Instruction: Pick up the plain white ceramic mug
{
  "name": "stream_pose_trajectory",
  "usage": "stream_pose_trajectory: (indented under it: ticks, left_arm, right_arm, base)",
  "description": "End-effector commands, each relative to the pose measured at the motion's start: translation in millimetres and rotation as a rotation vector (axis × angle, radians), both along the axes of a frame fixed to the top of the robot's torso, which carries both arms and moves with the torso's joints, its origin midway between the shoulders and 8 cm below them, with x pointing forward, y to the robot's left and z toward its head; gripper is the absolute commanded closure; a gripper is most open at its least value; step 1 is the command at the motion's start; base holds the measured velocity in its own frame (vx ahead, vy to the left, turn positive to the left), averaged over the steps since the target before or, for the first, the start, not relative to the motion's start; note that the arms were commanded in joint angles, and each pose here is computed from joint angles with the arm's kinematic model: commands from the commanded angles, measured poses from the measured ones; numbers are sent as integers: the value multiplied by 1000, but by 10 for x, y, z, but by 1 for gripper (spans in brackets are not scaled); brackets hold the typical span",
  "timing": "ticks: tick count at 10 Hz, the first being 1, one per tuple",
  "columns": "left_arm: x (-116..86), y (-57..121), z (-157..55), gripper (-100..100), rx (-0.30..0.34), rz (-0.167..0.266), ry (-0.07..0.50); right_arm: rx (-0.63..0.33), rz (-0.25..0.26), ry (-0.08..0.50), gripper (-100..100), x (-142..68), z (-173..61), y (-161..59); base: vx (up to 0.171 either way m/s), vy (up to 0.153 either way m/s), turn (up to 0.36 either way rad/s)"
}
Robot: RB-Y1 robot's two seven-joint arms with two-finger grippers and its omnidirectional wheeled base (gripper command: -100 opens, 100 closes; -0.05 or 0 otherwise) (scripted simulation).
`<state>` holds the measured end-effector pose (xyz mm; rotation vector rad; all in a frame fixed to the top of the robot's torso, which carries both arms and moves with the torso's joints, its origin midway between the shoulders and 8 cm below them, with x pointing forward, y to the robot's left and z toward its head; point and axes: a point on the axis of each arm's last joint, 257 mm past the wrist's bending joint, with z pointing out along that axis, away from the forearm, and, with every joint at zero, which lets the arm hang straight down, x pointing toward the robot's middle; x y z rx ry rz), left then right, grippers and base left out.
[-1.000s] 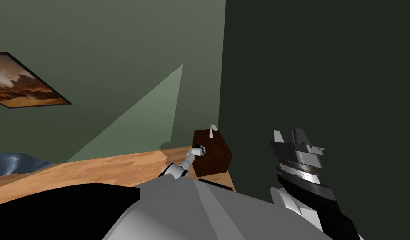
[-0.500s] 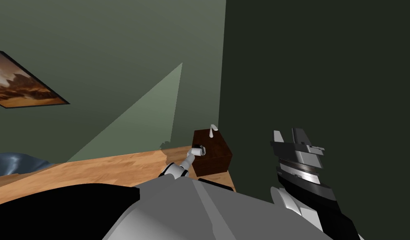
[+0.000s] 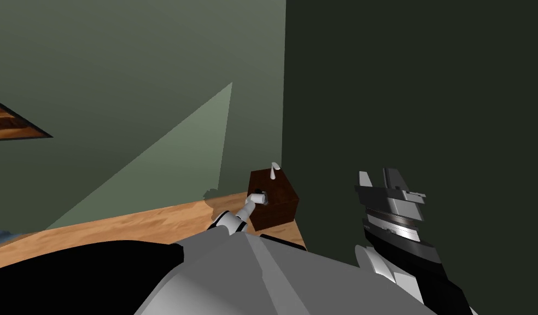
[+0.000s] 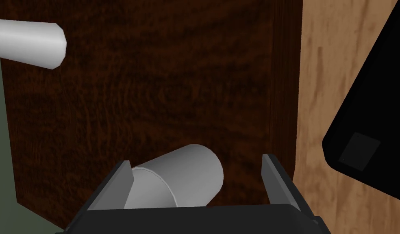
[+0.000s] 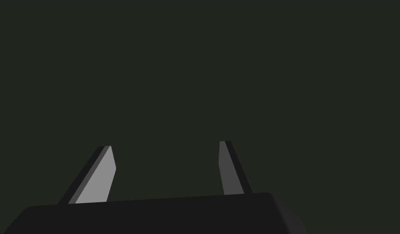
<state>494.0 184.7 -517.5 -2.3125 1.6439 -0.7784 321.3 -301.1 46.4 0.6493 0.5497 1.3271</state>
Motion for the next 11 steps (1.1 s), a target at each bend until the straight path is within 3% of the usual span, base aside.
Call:
stream_pose_trajectory:
  ticks: [1,3,8,9,10,11]
  left_arm:
    - [-58,-51,-27,-100,-3,-19,26]
    - [-114,-92,-55,-100,9,-41,54]
    - [-121,143,-57,-100,62,-19,66]
    - [-121,111,-63,-100,56,-23,65]
    - [-121,123,-64,0,58,-22,65]
    - [-185,141,-143,-100,60,-17,61]
  right_arm:
    - [0,0,0,0,0,0,0]
    - [0,0,0,0,0,0,0]
    - [-1,0,0,0,-1,-1,-2]
    - [-1,0,1,0,-1,-1,-2]
    - [0,0,0,0,0,-1,-1]
    - [0,0,0,0,0,-1,-1]
  base:
    - [-54,-61,-125]
    - [-6,-8,-45]
    - [43,194,129]
    - [46,91,6]
    - [7,19,-3]
    - [44,10,-29]
